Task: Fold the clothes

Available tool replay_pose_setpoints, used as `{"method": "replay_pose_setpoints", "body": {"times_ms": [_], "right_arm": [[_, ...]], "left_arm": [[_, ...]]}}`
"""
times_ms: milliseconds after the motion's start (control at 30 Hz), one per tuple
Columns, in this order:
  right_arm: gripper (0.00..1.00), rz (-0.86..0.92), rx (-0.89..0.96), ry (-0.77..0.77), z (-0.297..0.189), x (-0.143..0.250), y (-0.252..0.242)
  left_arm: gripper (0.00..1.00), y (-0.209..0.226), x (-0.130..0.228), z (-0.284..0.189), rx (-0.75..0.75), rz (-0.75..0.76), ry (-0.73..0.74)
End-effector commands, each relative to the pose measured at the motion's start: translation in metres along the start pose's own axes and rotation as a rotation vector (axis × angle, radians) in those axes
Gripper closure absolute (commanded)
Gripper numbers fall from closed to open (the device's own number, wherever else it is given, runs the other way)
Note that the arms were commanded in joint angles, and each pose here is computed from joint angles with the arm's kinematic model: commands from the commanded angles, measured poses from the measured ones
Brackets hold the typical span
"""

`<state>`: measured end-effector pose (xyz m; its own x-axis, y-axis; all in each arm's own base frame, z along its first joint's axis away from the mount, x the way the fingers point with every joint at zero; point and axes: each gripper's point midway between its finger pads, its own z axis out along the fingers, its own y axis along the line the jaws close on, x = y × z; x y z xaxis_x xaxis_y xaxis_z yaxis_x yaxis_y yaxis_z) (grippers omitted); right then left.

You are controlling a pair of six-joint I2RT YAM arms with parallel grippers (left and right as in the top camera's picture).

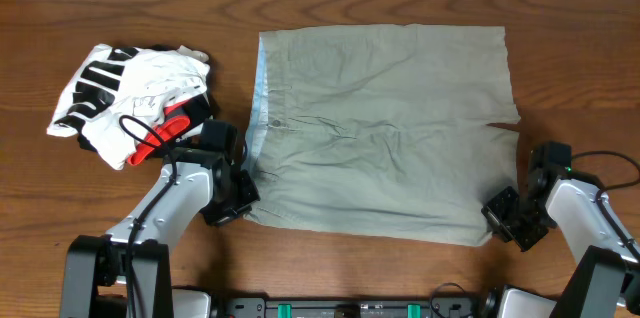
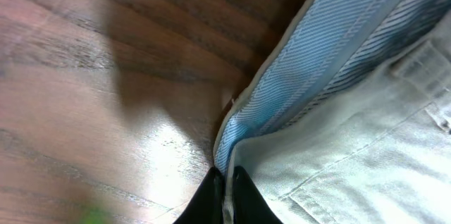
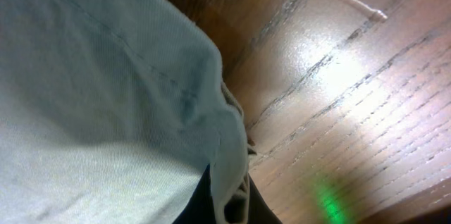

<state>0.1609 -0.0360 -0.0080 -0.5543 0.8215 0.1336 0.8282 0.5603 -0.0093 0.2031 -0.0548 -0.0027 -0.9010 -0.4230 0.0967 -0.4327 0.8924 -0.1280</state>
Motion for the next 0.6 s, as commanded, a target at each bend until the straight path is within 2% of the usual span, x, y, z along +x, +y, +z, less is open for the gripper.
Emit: {"method": "replay_pose_setpoints", "body": {"times_ms": [0, 167, 300, 567], "right_arm": [[0.99, 0.002, 0.074, -0.017, 0.005, 0.001, -0.019], [0.99, -0.041, -0.108, -0.010, -0.019, 0.011, 0.008], [0.99, -0.055, -0.209, -0.022, -0.047, 0.023, 0.017], [0.99, -0.135, -0.300, -0.111, -0.116, 0.040, 0.016]], "left_arm": [[0.94, 0.001, -0.001, -0.001, -0.007, 0.040, 0.000], [0.94, -0.005, -0.005, -0.019, 0.007, 0.045, -0.019], [0.94, -0.011, -0.002, -0.056, 0.032, 0.062, -0.051], [0.94, -0.021, 0.009, -0.142, 0.143, 0.113, -0.235]]}}
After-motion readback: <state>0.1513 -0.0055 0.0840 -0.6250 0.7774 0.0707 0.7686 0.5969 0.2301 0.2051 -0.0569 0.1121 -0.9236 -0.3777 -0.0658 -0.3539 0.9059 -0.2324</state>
